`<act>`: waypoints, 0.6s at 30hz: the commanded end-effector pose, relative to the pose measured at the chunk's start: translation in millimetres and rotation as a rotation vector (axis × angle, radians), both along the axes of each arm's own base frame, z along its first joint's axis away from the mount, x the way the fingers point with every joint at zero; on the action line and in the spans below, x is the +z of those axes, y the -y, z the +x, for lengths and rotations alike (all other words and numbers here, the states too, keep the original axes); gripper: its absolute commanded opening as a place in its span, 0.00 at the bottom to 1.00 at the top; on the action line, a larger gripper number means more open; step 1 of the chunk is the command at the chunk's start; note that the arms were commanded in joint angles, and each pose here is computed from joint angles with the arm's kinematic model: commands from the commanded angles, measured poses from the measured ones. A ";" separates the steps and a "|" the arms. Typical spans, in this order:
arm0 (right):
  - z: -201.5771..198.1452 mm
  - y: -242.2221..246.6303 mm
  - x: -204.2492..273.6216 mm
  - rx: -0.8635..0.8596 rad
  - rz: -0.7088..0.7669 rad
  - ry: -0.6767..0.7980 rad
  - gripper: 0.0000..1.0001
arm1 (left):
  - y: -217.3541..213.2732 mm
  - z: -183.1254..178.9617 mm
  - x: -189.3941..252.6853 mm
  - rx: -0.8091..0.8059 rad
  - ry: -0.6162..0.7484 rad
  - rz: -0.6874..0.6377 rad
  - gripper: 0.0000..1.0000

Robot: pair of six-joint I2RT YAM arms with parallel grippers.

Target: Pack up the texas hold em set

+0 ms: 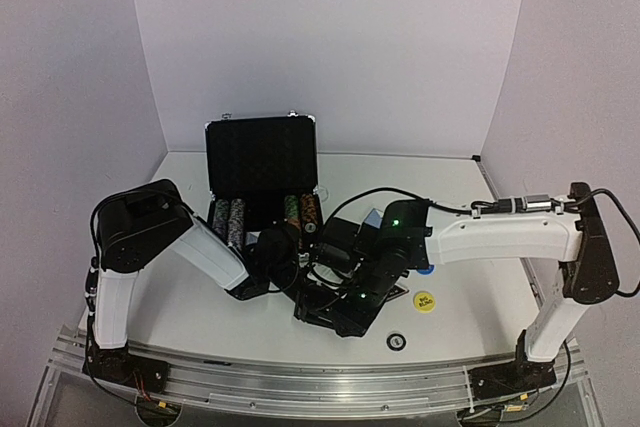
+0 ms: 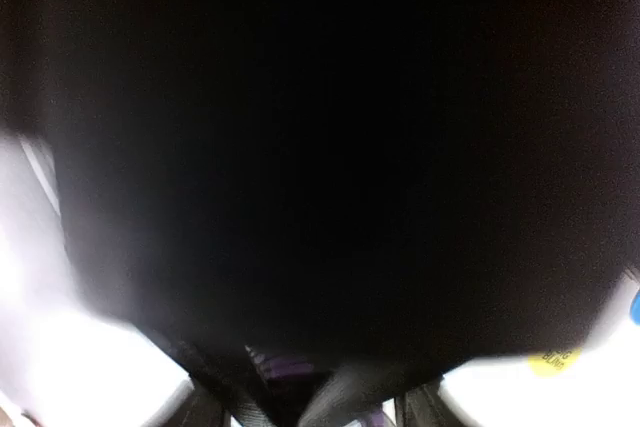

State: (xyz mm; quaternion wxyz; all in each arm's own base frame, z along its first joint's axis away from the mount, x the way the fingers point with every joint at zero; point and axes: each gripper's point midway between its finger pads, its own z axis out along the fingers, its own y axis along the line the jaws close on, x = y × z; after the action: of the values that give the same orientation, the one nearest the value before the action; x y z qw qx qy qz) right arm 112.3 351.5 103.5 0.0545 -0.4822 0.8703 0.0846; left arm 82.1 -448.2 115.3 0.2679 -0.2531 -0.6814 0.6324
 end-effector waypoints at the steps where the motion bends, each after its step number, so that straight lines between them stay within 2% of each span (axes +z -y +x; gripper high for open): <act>1: 5.3 -1.4 13.3 -0.035 0.015 0.014 0.64 | 5.2 -7.2 23.9 -0.001 0.055 -0.038 0.00; 4: 1.8 -1.9 19.6 -0.031 0.037 0.002 0.81 | 7.5 -2.4 22.3 0.018 0.079 -0.018 0.00; 7: 2.7 -0.1 28.1 -0.037 0.058 0.016 0.89 | 8.2 5.0 23.7 0.046 0.108 -0.019 0.00; 9: 0.5 1.9 35.3 -0.034 0.079 0.016 0.92 | 8.2 14.0 22.5 0.075 0.137 -0.010 0.00; 12: -8.5 3.4 52.5 -0.016 0.140 -0.011 0.95 | 3.8 40.3 7.0 0.161 0.219 0.078 0.00; 18: -14.4 7.7 95.3 0.050 0.291 0.037 0.96 | -11.3 94.5 5.9 0.314 0.546 0.212 0.00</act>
State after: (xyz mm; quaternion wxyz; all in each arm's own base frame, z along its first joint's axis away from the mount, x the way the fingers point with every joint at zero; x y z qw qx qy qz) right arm 105.8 346.3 160.2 0.1000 -0.4756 0.8611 0.1495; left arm 137.1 -447.7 98.0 0.1389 -0.2256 -0.7821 0.5641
